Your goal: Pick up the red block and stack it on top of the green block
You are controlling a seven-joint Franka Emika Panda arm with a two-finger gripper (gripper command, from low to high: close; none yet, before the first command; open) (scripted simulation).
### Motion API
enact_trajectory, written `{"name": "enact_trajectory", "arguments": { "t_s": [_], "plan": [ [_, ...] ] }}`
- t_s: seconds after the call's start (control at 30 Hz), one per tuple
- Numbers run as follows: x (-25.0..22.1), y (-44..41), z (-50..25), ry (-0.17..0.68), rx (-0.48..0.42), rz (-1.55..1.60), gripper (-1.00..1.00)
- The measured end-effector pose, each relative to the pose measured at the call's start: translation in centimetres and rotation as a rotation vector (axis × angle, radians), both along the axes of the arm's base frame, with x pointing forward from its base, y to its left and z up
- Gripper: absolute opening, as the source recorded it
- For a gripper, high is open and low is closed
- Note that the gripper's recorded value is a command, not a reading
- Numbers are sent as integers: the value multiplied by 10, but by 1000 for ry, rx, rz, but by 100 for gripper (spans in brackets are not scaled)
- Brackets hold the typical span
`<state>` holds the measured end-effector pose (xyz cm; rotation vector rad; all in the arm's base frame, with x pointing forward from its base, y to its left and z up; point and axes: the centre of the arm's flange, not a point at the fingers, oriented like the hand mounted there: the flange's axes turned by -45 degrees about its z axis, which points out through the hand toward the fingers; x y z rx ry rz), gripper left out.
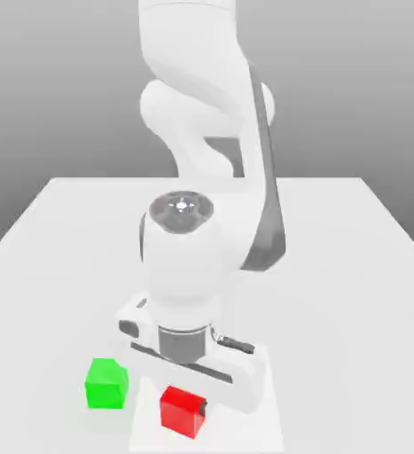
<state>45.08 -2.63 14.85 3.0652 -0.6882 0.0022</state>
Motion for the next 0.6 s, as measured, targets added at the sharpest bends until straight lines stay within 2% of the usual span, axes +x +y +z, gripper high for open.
{"name": "enact_trajectory", "arguments": {
  "t_s": [0.2,0.4,0.47,0.6],
  "plan": [
    [-3,-10,60,1,-3,-5,-100],
    [-49,-114,93,3,-5,-95,-100],
    [-61,-138,84,1,0,-134,-100],
    [-55,-120,41,1,0,-81,-100]
  ]
}}
